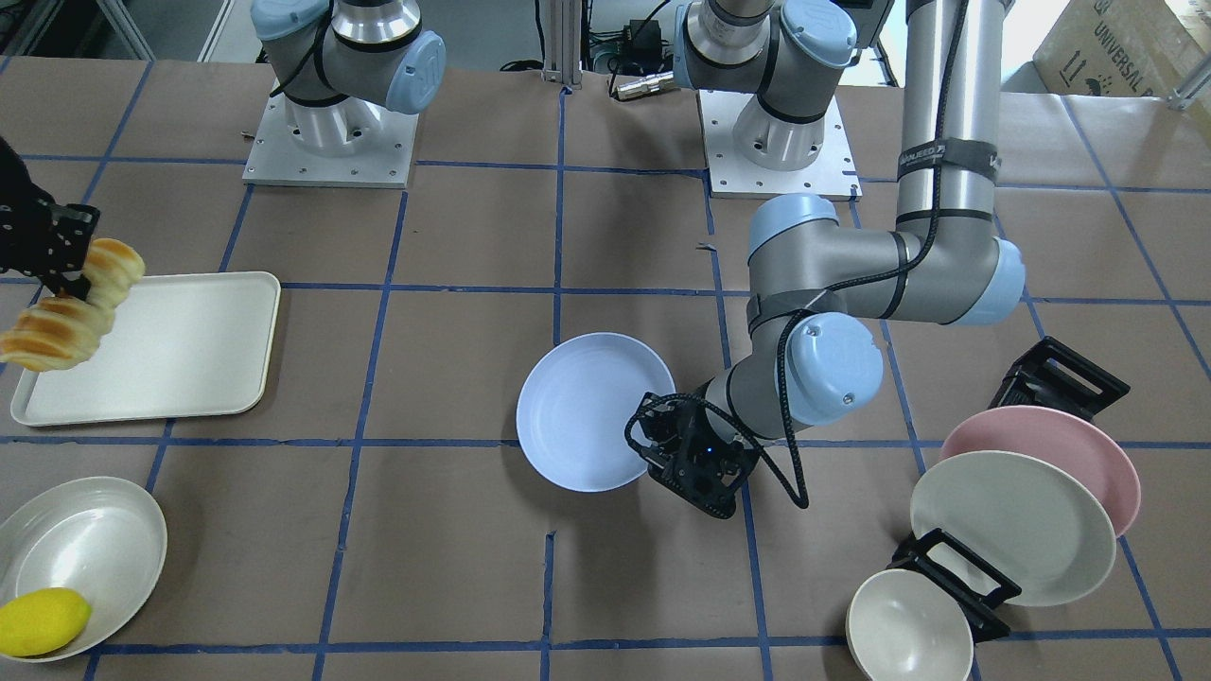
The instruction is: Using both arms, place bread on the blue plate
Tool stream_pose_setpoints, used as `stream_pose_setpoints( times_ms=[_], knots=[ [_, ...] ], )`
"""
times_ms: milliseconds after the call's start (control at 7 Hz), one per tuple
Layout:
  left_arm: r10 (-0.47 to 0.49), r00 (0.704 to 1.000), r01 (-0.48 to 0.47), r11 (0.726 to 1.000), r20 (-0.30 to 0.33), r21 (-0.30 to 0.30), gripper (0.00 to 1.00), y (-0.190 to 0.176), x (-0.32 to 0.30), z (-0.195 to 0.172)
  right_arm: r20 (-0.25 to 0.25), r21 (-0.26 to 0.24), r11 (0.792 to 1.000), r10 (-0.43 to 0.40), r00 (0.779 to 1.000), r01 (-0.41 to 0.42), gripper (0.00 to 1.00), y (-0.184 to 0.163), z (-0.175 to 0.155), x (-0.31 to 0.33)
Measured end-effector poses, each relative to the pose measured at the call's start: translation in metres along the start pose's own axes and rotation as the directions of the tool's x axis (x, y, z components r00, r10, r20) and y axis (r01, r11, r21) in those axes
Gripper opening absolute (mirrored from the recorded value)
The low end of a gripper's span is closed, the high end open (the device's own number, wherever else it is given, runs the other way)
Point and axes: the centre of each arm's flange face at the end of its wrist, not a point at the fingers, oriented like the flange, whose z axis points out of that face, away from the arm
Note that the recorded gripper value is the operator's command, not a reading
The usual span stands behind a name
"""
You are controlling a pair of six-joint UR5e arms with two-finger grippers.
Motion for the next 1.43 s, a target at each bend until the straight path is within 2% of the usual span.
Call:
stream_pose_setpoints(
  times_ms=[143,286,429,571,857,1000,1143,1429],
  knots=[
    [0.004,0.999,-0.002,0.999,-0.044,0.036,0.15,-0.011,0.004,0.012,0.025,-0.012,1.000,-0.013,1.000,0.013,0.02,-0.011,0.003,-0.037],
    [0.003,0.997,0.002,0.998,-0.078,0.061,0.43,-0.020,0.004,0.025,0.045,-0.033,0.999,-0.011,0.999,0.013,0.02,-0.020,0.013,-0.074],
    [0.002,0.996,0.005,0.997,-0.090,0.079,0.83,-0.025,0.002,0.035,0.060,-0.057,0.998,0.005,0.998,-0.002,0.02,-0.026,0.026,-0.111],
    [0.007,0.996,0.002,0.994,-0.086,0.106,1.00,-0.029,0.000,0.037,0.066,-0.077,0.997,0.034,0.997,-0.029,0.02,-0.033,0.043,-0.146],
    [0.006,0.999,0.003,0.987,-0.054,0.162,1.00,-0.036,-0.008,0.010,0.052,-0.081,0.992,0.101,0.994,-0.096,0.02,-0.050,0.087,-0.206],
    [-0.027,0.999,0.030,0.988,-0.022,0.150,1.00,-0.032,-0.017,-0.025,0.050,-0.082,0.991,0.111,0.993,-0.107,0.02,-0.057,0.109,-0.233],
    [-0.065,0.997,0.060,0.993,0.047,0.100,1.00,-0.017,-0.018,-0.076,0.052,-0.086,0.989,0.123,0.991,-0.118,0.02,-0.065,0.138,-0.256],
    [-0.088,0.963,0.085,0.996,0.255,0.023,1.00,0.032,0.006,-0.173,0.060,-0.112,0.987,0.124,0.991,-0.117,0.03,-0.070,0.198,-0.308]
  ],
)
